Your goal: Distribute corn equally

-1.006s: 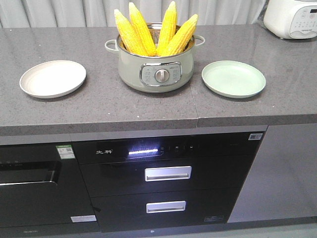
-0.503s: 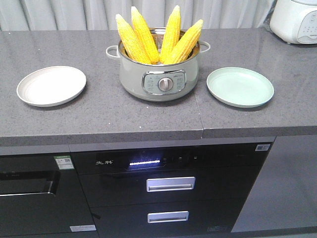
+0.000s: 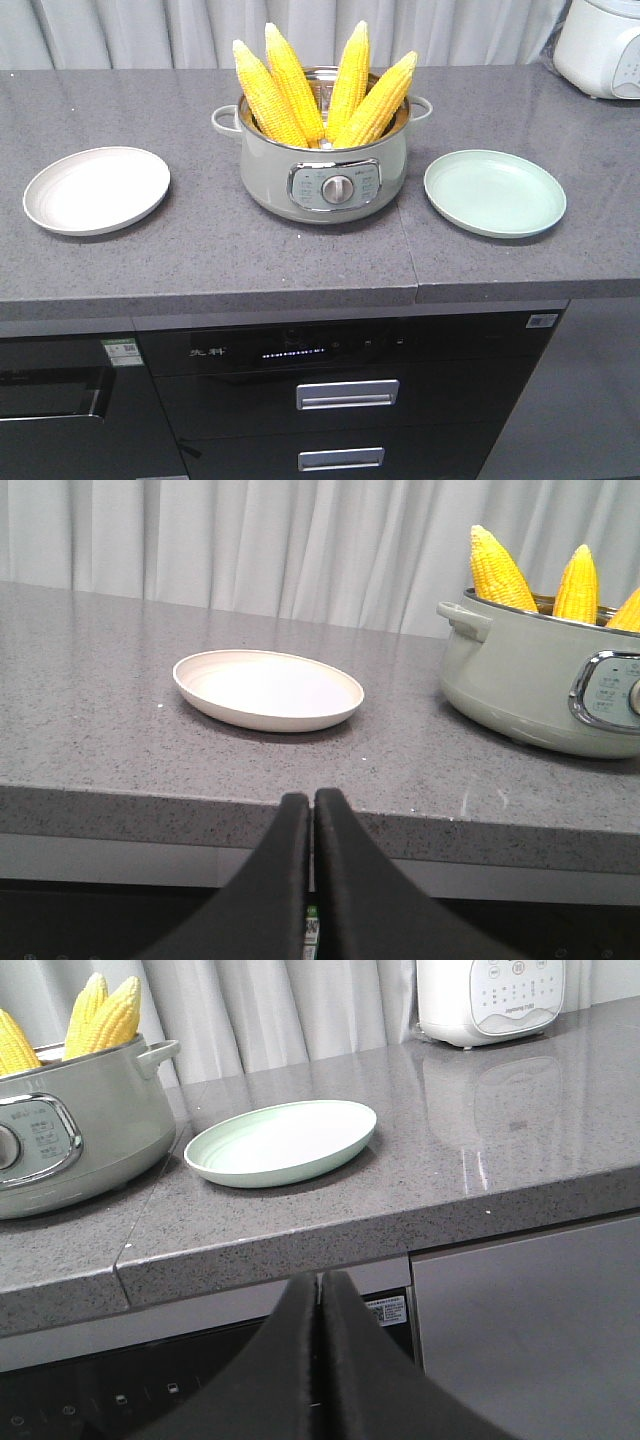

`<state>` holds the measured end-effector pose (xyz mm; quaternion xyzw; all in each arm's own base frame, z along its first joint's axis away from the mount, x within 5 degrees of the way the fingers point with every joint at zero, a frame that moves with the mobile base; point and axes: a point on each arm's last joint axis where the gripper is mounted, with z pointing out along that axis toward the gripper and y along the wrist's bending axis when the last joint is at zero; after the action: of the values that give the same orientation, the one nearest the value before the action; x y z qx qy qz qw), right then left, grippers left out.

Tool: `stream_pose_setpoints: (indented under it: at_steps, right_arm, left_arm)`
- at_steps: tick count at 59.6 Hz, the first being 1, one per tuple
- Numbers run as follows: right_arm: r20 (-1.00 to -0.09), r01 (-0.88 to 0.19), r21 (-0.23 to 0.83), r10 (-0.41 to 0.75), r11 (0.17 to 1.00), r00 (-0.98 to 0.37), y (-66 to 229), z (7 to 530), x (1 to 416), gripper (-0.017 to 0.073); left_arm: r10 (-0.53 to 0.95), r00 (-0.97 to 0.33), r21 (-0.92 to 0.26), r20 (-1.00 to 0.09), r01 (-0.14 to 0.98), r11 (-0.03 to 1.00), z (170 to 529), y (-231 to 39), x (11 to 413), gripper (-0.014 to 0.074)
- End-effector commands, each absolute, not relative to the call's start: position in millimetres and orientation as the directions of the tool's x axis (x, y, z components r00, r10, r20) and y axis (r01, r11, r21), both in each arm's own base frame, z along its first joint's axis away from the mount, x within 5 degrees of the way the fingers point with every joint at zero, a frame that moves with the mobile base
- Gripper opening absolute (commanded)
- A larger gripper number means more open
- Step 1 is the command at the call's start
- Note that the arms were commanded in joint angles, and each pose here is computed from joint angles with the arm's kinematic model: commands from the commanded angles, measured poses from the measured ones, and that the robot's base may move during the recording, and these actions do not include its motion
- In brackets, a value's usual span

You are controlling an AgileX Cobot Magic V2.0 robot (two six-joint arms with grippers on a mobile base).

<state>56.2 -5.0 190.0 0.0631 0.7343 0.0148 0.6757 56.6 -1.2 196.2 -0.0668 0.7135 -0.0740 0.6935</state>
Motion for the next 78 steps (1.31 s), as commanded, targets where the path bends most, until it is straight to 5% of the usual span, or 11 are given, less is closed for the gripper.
stream_pose_setpoints:
  at_steps: [1, 78]
  right_arm:
    - [-0.996, 0.053, 0.09, 0.091, 0.995, -0.023, -3.7, 190.6, 56.7, -0.0002]
    - [-0.996, 0.053, 0.09, 0.091, 0.995, -0.022, -3.7, 190.7, 56.7, -0.0002]
  left_arm:
    - [-0.216, 0.088, -0.215, -0.972, 0.024, 0.976, 212.1, -0.4, 54.1, -0.0006]
    - [-0.216, 0.088, -0.215, -0.972, 0.024, 0.976, 212.1, -0.4, 54.1, -0.0006]
